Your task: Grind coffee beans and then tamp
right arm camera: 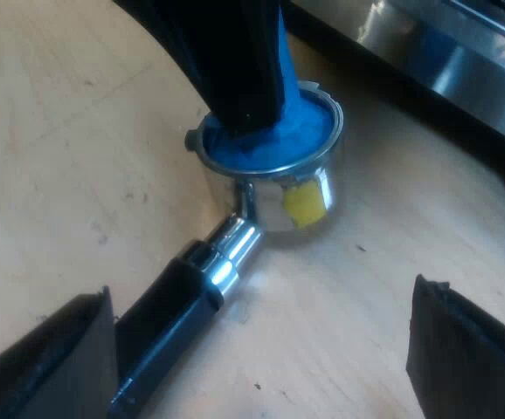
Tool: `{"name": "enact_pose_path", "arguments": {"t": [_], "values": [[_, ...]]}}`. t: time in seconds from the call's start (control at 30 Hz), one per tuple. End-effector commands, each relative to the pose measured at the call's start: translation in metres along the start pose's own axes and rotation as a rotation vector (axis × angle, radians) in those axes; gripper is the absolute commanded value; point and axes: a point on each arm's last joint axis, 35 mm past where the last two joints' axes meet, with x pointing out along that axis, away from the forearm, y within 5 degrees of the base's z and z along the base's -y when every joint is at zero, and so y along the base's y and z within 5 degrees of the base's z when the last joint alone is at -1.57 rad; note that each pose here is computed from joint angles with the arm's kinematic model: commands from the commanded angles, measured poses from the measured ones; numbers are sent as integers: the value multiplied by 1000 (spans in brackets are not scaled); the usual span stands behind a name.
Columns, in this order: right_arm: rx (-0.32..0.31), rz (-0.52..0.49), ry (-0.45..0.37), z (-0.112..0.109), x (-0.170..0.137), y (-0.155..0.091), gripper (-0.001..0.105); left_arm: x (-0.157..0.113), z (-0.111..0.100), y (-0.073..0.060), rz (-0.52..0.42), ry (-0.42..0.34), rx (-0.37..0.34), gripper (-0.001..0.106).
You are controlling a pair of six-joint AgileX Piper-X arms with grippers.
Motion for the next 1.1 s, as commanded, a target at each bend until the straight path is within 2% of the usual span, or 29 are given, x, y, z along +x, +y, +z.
{"name": "enact_pose_path", "arguments": {"t": [0.03, 0.2, 0.4, 0.47, 0.6, 0.77, 0.9, 1.0, 1.1], "values": [[0, -12, -20, 2, -1, 0, 71, 5, -9, 5, 54, 54, -26, 0], [32, -17, -93, 11, -1, -2, 71, -21, -5, -4, 38, -38, -1, 0], [8, -17, -102, 14, -2, -2, 71, -49, -7, -12, 23, -122, 21, 0], [12, -18, -110, 17, -2, -2, 71, -56, -9, -13, 23, -133, 24, 0], [-49, -25, -137, 29, -3, -3, 71, -67, -15, -16, 23, -134, 24, 0], [-53, -24, -161, 41, -5, -5, 71, -78, -22, -17, 24, -127, 22, 0], [-51, 57, -176, 51, -7, -3, 71, -84, -29, -15, 106, -136, 8, 0], [-60, 114, -173, 57, -8, -2, 71, -87, -36, -12, 116, -134, -15, 0], [-57, 115, -181, 62, -10, -3, 71, -90, -42, -7, 123, -138, -43, 0]]}}
